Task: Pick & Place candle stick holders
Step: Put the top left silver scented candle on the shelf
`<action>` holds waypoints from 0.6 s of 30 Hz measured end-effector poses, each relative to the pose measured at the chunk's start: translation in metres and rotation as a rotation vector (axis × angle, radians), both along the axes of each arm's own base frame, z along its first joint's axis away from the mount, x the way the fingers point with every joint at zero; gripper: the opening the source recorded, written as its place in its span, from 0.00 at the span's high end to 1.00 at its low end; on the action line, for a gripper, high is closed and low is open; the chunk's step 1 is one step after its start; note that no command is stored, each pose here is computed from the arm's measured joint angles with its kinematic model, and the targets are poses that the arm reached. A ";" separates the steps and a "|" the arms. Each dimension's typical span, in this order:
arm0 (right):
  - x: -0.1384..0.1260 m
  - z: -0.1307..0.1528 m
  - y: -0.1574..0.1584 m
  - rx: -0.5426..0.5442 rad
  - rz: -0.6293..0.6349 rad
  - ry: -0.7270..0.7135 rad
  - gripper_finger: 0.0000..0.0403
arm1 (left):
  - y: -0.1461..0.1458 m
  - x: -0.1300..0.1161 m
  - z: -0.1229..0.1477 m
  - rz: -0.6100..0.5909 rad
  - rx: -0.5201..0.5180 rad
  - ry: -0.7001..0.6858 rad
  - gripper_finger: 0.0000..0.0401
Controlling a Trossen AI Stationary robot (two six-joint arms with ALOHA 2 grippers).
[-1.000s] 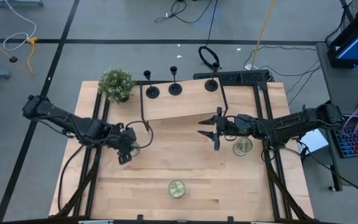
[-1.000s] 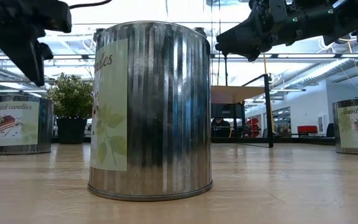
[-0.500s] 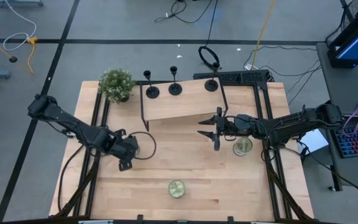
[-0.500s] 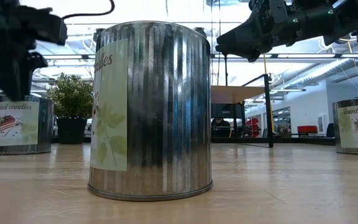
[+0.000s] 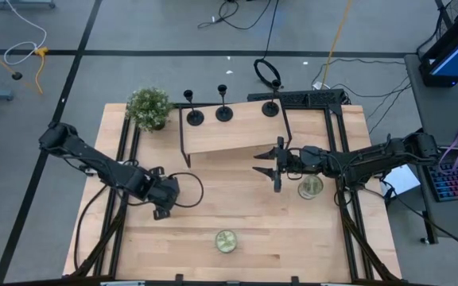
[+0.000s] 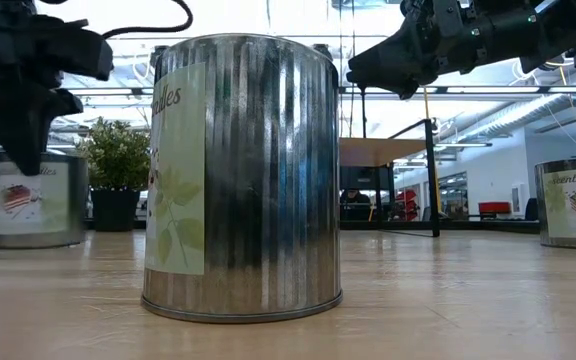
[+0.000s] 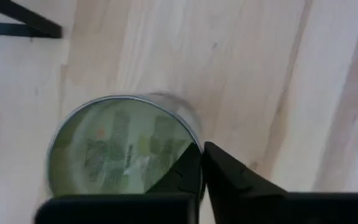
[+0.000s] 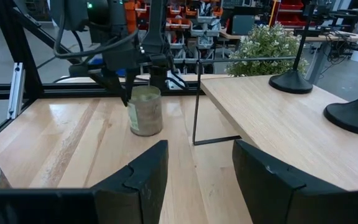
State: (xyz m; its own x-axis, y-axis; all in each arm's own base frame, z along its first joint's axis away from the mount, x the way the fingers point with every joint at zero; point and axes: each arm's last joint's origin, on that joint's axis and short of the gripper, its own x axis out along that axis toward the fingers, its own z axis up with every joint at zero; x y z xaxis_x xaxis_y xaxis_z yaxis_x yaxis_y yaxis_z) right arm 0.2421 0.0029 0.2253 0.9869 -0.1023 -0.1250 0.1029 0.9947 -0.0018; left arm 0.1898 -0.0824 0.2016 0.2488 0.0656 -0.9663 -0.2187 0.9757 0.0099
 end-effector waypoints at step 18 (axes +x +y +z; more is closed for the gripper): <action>0.000 0.001 0.000 0.000 0.000 -0.015 0.58 | -0.028 0.094 0.104 -0.609 0.138 -0.261 0.99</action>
